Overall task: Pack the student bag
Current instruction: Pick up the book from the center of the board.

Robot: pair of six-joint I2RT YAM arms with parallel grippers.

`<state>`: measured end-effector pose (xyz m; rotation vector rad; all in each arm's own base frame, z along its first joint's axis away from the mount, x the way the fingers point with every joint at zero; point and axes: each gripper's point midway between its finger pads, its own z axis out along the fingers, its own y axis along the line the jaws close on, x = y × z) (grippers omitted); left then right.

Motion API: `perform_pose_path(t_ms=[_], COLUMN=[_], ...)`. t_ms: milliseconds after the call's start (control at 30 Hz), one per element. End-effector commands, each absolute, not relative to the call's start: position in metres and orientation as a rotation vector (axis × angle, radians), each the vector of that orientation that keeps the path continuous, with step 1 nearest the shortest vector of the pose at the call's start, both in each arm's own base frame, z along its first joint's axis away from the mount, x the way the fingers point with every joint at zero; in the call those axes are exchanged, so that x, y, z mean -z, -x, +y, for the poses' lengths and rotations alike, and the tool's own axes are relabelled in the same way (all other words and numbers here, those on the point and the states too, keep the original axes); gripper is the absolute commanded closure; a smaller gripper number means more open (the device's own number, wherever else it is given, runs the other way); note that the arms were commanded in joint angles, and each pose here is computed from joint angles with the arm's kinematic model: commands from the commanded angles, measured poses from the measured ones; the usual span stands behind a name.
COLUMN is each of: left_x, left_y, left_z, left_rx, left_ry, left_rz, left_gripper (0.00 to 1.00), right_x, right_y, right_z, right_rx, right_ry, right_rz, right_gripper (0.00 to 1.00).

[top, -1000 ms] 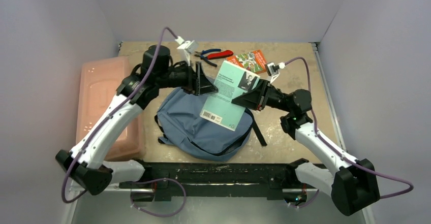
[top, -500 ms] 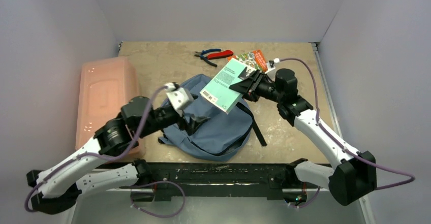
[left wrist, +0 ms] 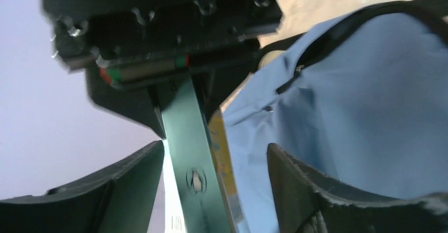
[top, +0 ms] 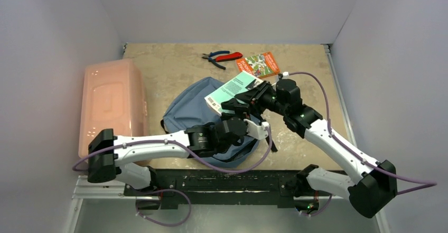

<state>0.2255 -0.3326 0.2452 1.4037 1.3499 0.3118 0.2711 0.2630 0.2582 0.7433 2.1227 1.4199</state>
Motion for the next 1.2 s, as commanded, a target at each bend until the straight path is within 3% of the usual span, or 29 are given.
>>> perform_pose_path(t_ms=[0,100,167,200,233,300,333,400,533,833,1167], left_x=[-0.295,-0.302,-0.308,-0.313,-0.317,-0.325,-0.322,-0.317,-0.367,-0.414,-0.457], left_y=[-0.259,-0.261,-0.261,-0.260,-0.258,-0.256,-0.254,-0.244,-0.219,-0.203,-0.196], left_z=[-0.318,-0.312,-0.304,-0.299,-0.296,-0.286,-0.276,-0.265,-0.256,-0.254,-0.258], left_rx=[-0.653,-0.655,-0.638,-0.615,-0.569,-0.399,-0.285,0.078,0.731,1.170,1.635], left_ry=[-1.175,-1.094,-1.035,-0.997,-0.958,-0.883,-0.870,-0.831,-0.629,-0.459,-0.341], left_rz=[1.278,1.295,1.324,1.338,1.355,1.446,1.541,1.740,1.735,1.725,1.602], left_gripper=[0.39,0.74,1.00,1.00,1.00,1.00,1.00,1.00,1.00,1.00,1.00], right_x=[-0.318,-0.321,-0.327,-0.335,-0.342,-0.346,-0.347,-0.348,-0.344,-0.381,-0.382], right_y=[-0.271,-0.269,-0.269,-0.269,-0.270,-0.272,-0.272,-0.271,-0.252,-0.200,-0.189], right_z=[0.263,0.263,0.262,0.260,0.257,0.248,0.243,0.234,0.248,0.272,0.275], right_rx=[-1.521,-1.528,-1.517,-1.515,-1.459,-1.302,-1.230,-1.088,-1.102,-1.623,-1.769], right_ry=[-0.732,-0.681,-0.616,-0.578,-0.471,-0.305,-0.218,-0.042,0.233,0.252,0.258], right_rz=[1.929,1.906,1.872,1.840,1.794,1.765,1.751,1.724,1.680,1.421,1.329], right_gripper=[1.00,1.00,0.90,0.80,0.49,0.09,0.02,0.01,0.01,0.01,0.01])
